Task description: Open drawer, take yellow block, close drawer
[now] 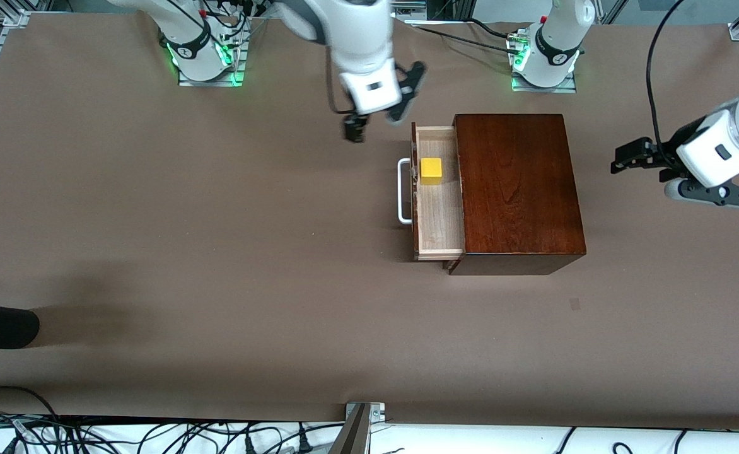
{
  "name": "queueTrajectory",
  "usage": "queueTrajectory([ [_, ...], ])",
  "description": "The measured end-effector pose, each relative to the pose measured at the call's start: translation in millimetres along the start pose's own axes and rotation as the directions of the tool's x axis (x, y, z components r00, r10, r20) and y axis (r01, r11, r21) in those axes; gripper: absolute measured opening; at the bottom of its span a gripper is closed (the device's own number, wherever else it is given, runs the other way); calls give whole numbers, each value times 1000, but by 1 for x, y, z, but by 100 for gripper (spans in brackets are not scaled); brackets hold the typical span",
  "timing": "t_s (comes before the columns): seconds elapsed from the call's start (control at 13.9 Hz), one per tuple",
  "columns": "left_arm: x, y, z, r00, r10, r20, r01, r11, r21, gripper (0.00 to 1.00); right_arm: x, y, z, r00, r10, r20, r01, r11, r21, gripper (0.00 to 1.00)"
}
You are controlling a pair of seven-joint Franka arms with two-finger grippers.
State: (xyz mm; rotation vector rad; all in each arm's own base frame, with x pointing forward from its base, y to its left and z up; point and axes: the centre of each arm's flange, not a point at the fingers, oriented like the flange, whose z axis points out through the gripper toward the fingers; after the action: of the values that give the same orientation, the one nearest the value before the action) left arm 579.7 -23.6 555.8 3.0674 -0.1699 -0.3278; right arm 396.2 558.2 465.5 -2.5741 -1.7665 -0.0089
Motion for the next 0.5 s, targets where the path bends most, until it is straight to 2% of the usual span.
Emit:
queueTrajectory([
  [0.22,-2,8,-14,997,-30,-70,32,999,20,100,42,-37,26,996,-84,-7,84,996,-26,100],
  [0.43,-15,1,-26,974,-57,-218,64,998,23,100,68,-51,51,989,-150,-12,149,987,-60,100],
  [0.5,-25,-4,-26,968,-66,-241,73,997,21,100,75,-52,57,985,-174,-20,172,983,-68,100],
])
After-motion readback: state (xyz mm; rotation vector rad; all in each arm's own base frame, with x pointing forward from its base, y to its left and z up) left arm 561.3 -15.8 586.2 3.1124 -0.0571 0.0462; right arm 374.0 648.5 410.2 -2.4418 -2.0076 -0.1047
